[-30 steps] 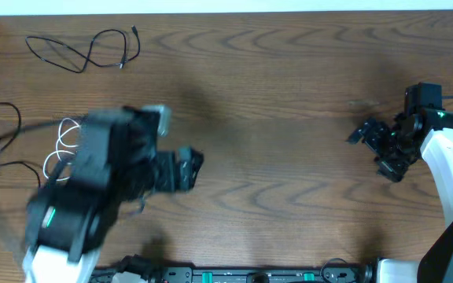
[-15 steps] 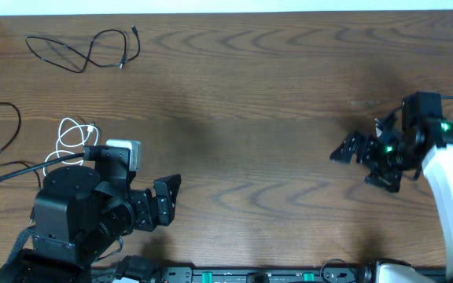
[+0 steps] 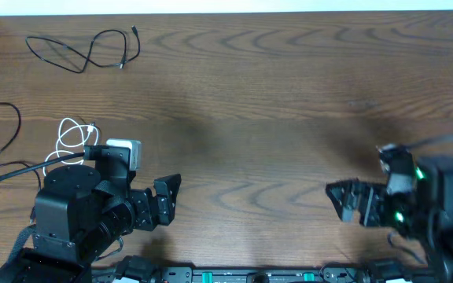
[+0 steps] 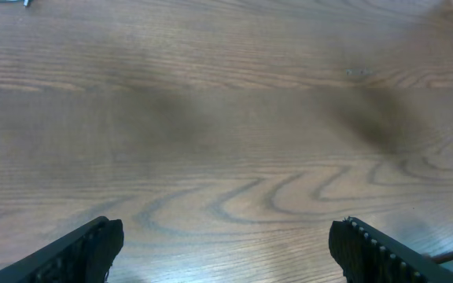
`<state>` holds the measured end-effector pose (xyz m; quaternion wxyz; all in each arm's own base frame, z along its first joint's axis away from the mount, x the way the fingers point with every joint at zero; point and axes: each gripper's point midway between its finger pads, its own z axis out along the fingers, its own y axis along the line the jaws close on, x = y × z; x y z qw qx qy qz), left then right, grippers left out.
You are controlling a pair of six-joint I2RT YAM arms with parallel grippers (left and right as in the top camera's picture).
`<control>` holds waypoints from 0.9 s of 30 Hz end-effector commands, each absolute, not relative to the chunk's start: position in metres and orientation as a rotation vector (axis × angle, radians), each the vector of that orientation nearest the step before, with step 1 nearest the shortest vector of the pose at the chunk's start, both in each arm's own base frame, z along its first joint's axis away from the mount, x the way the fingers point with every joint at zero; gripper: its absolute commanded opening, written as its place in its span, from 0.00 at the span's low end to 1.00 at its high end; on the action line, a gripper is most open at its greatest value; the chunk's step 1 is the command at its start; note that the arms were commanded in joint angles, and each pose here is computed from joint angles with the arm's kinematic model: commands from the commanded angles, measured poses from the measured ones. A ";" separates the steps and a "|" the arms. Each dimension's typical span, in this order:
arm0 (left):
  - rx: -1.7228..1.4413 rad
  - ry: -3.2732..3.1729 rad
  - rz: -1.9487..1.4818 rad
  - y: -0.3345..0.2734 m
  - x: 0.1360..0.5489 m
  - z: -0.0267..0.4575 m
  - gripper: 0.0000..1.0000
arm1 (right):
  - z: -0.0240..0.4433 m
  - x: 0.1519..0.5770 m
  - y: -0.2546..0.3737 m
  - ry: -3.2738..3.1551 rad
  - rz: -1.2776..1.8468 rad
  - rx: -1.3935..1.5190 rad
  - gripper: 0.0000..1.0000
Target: Untangle cables
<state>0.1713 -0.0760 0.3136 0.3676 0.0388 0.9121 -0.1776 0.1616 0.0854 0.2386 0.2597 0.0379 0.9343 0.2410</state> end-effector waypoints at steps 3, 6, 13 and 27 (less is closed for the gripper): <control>0.107 2.343 -0.437 -0.074 0.172 0.313 0.89 | 0.249 0.151 0.083 2.457 0.645 0.074 0.99; 0.107 2.343 -0.437 -0.074 0.172 0.313 0.89 | 0.250 0.149 0.083 2.451 0.645 0.072 0.99; 0.107 2.343 -0.437 -0.074 0.172 0.313 0.89 | 0.250 0.150 0.083 2.451 0.644 0.072 0.99; 0.107 2.343 -0.437 -0.074 0.172 0.313 0.89 | 0.250 0.150 0.083 2.451 0.644 0.072 0.99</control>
